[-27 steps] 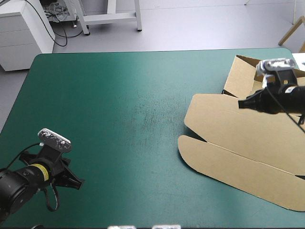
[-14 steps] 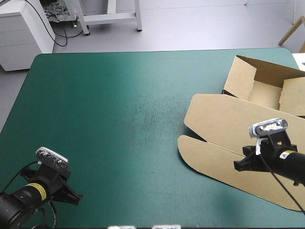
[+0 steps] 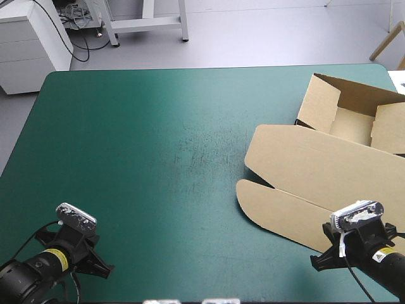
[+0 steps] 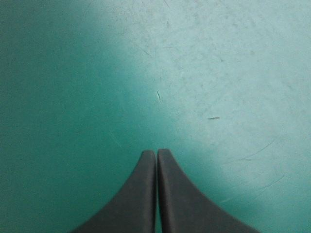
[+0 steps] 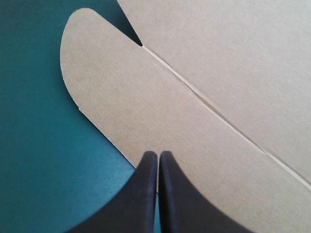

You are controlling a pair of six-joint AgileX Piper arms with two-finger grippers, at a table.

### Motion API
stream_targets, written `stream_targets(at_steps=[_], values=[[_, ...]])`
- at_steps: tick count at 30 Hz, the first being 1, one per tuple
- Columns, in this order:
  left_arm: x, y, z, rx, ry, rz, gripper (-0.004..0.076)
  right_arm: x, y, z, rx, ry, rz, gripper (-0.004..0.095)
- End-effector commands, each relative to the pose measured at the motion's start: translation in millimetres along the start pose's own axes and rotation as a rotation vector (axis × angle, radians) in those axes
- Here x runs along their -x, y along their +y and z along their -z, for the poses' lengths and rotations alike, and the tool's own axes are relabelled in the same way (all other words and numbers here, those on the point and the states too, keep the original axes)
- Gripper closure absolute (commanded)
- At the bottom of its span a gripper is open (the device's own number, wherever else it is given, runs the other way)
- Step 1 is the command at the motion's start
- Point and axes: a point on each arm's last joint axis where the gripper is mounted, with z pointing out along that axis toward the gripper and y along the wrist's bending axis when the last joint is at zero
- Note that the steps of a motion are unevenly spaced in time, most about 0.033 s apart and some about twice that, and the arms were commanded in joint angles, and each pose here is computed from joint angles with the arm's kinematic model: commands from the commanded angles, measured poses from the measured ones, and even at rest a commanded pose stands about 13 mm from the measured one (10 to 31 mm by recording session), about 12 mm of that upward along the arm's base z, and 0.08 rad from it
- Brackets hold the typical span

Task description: Fold the box

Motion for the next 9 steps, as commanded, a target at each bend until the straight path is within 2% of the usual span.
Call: stream_targets(at_steps=[1,9], values=[[10.3,0.4,4.5,-0.003,-0.074,0.000,0.0734,7.9,-0.5,5.5,-0.023,-0.075,-0.004,0.0912],[10.3,0.4,4.5,-0.003,-0.074,0.000,0.0734,8.0,-0.7,5.5,-0.025,-0.076,-0.010,0.0912]])
